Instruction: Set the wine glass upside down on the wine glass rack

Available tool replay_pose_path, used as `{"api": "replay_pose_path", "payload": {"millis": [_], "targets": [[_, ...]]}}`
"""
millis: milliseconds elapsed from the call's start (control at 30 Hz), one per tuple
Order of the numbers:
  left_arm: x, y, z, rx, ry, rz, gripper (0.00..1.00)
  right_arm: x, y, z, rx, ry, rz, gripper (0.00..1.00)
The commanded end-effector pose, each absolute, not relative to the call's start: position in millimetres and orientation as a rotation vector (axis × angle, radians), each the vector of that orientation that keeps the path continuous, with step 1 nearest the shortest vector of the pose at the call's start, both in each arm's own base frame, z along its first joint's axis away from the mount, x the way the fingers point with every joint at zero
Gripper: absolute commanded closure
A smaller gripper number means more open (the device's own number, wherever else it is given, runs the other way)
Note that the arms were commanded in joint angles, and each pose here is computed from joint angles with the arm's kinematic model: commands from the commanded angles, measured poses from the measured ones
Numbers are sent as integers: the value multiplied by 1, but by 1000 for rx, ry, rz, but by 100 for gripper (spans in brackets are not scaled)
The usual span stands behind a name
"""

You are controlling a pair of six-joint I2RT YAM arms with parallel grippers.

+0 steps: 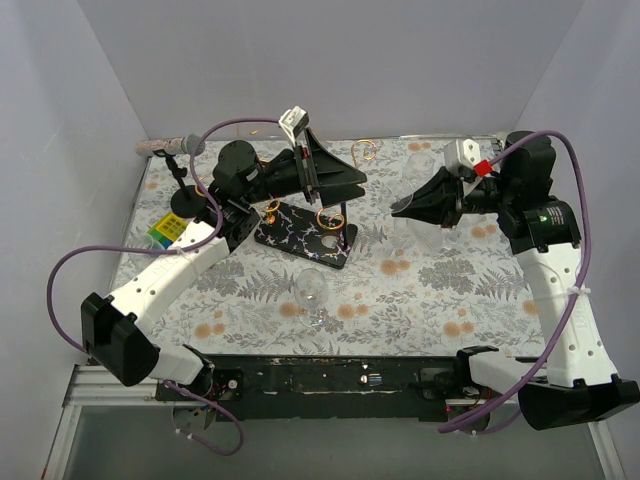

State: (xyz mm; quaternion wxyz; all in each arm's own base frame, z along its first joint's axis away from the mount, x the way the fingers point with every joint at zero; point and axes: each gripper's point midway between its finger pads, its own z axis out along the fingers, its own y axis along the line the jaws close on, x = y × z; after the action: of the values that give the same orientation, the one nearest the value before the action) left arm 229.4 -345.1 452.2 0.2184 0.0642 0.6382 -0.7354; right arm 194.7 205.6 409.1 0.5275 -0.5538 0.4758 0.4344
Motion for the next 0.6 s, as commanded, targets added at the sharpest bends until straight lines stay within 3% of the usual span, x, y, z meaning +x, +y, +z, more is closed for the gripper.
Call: {"api": "replay_pose_path", "payload": {"millis": [0,300,400,567], "targets": [[208,-356,461,247,1768,-2139,18,193,210,412,-1357,1086,1039,99],[194,-363,462,303,1762,-2192,40,199,214,402,-1362,1110,1028,99],[192,-363,457,301,1769,-2213,53,198,216,397,-1369,1113,1036,99],[193,-363,451,285,1778,-2230,66,196,218,393,-1377,1119,1035,99]]}}
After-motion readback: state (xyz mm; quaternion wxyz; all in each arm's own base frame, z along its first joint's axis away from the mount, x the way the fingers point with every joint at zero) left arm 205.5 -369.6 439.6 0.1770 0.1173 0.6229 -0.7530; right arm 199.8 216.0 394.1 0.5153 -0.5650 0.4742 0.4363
